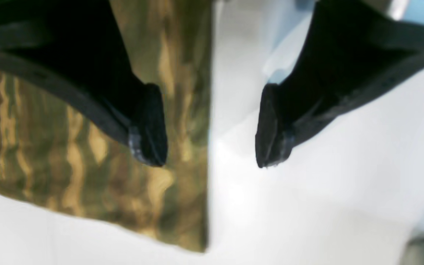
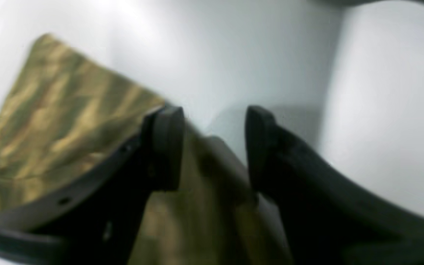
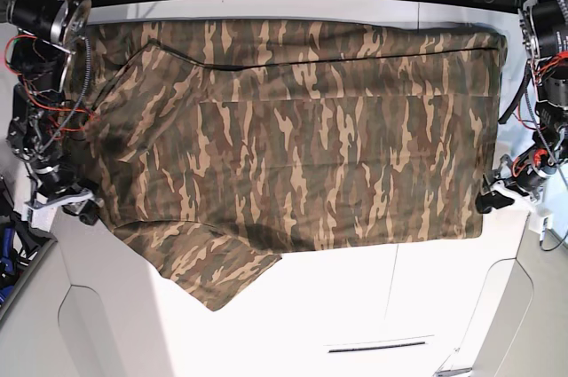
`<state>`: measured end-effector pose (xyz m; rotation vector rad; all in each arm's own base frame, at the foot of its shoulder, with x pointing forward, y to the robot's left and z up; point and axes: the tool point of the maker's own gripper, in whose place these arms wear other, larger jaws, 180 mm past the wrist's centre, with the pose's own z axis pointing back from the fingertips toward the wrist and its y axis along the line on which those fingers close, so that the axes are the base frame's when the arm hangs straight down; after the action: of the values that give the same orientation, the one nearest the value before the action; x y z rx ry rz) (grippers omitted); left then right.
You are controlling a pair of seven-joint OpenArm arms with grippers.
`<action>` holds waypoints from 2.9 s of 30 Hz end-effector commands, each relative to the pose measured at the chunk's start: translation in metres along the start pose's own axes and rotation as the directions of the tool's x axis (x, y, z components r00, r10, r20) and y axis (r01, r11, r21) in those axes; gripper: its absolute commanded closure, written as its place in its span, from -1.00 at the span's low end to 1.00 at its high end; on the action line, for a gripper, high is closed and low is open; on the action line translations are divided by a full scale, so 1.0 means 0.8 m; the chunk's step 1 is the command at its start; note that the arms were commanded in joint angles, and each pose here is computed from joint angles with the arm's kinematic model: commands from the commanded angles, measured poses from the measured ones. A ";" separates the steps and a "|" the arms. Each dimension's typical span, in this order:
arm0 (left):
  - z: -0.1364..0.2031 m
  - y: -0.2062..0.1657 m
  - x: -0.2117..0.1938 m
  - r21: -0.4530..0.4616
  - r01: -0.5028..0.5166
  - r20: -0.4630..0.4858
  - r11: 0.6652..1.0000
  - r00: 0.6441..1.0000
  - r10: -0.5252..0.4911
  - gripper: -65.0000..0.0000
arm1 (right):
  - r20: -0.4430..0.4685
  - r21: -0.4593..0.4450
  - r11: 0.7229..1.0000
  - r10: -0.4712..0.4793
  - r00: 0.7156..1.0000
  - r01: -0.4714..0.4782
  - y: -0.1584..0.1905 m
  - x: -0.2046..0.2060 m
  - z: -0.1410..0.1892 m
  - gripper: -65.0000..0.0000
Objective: Fold the T-shirt properly
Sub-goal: 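Grasp the hem corners of the shirt with both grippers, then lift the hem with both grippers and fold it onto the folded edge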
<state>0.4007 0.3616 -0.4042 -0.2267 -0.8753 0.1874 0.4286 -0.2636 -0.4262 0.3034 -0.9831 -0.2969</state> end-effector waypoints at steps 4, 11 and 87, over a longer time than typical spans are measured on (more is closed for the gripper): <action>-0.007 -0.015 0.010 -0.025 0.006 0.012 1.000 1.000 -0.005 -0.25 | -0.039 0.031 1.000 -0.003 0.999 0.004 0.025 -0.012 -0.010 0.16; -0.015 -0.031 -0.001 -0.053 -0.019 -0.012 0.998 1.000 0.019 -0.25 | -0.049 0.085 0.996 -0.022 0.999 0.026 0.060 -0.025 -0.020 0.17; 0.172 -0.083 -0.077 -0.285 0.203 -0.193 0.937 0.945 -0.264 1.00 | -0.021 0.080 0.950 0.304 0.952 -0.301 0.043 0.018 0.134 0.05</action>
<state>0.2507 0.2939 -0.3612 -0.3870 -0.6440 -0.1621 0.3391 -0.2448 -0.3625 0.2268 -0.9369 0.0225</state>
